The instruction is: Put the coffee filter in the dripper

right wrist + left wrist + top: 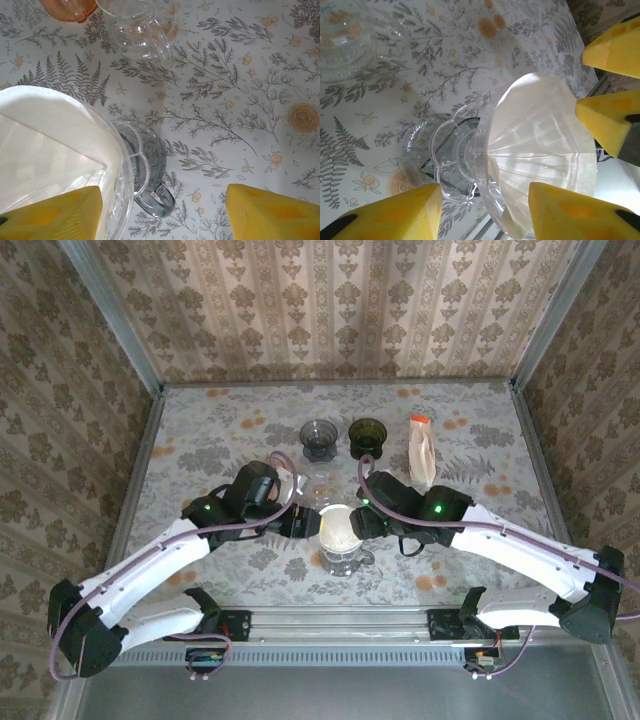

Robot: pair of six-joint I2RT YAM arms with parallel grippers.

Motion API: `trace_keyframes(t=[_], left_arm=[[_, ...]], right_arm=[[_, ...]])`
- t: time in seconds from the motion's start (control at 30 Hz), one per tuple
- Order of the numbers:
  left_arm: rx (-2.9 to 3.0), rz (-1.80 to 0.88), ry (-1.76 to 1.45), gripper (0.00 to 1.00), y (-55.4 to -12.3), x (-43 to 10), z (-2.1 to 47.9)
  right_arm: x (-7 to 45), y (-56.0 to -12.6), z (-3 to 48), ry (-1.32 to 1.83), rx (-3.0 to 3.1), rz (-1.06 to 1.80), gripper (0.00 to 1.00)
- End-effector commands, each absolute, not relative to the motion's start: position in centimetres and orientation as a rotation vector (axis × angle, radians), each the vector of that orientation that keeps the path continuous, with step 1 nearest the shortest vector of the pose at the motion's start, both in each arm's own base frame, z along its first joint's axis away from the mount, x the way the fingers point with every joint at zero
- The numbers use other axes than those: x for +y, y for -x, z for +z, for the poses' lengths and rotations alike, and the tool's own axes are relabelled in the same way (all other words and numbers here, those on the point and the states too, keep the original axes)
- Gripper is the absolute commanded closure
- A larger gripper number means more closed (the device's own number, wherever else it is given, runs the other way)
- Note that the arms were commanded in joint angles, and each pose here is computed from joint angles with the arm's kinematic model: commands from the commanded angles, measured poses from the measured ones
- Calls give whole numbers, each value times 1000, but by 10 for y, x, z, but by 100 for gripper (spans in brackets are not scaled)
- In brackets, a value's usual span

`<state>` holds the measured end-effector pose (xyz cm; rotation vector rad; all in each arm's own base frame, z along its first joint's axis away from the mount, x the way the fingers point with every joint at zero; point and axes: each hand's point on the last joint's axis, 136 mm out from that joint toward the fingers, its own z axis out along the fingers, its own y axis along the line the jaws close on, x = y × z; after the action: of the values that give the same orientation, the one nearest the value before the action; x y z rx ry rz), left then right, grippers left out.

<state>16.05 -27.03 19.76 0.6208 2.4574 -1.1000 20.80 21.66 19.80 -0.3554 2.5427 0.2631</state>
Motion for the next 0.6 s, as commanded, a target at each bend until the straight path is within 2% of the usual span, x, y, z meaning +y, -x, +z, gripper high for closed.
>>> trace_keyframes(t=[0.0,0.37,0.57], left_arm=[[2403,-1108,-609,48,-162,-269,219],[2387,-1071,-518,49,-168,-252,220],[2359,-1038,-349,46,-179,-225,216]], right_arm=[[214,-212,214,331,2488,275,32],[201,-212,230,276,2408,299,32],[172,-213,232,169,2334,247,31]])
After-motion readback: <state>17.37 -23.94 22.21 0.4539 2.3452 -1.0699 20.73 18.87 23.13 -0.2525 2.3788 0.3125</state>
